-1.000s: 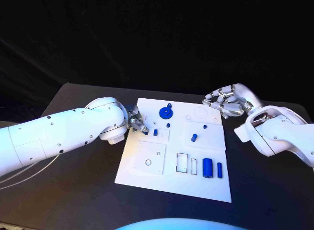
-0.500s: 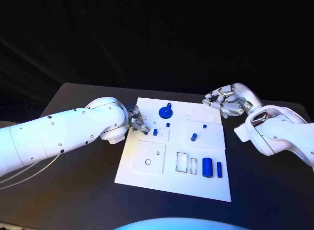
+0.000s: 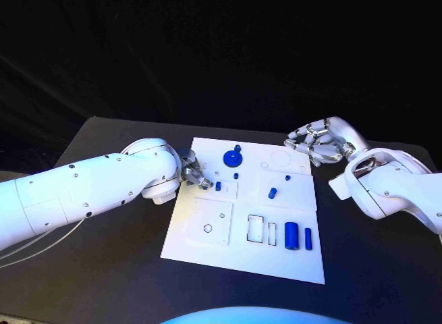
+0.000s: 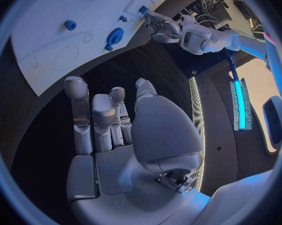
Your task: Assemble the parts on the task board
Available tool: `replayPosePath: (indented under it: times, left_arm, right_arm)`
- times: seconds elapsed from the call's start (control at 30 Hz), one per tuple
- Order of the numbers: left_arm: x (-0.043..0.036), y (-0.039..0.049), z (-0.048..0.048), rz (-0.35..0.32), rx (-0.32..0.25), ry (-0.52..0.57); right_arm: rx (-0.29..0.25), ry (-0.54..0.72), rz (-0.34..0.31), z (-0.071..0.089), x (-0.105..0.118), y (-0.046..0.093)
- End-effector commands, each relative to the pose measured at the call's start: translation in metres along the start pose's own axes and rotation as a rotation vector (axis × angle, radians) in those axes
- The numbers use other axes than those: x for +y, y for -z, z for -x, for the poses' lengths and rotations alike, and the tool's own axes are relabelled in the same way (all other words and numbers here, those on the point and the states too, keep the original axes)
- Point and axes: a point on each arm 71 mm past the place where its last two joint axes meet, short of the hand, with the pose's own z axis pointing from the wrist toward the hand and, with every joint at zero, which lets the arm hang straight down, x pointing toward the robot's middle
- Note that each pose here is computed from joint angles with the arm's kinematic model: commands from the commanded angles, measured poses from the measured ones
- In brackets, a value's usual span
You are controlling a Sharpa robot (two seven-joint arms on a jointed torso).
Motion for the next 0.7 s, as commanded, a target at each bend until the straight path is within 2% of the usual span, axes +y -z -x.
replayPosePath:
  times: [0.03,0.7]
  left_arm:
    - [0.0011,-0.0010,-0.0055,0.018,0.036,-0.020]
    - [0.0040,0.0013,-0.0016,0.014,0.016,0.003]
  right_arm:
    - [0.006,0.008,0.013,-0.0009,0.0012,0.0002]
    - [0.005,0.008,0.016,-0.0007,0.0011,0.0001]
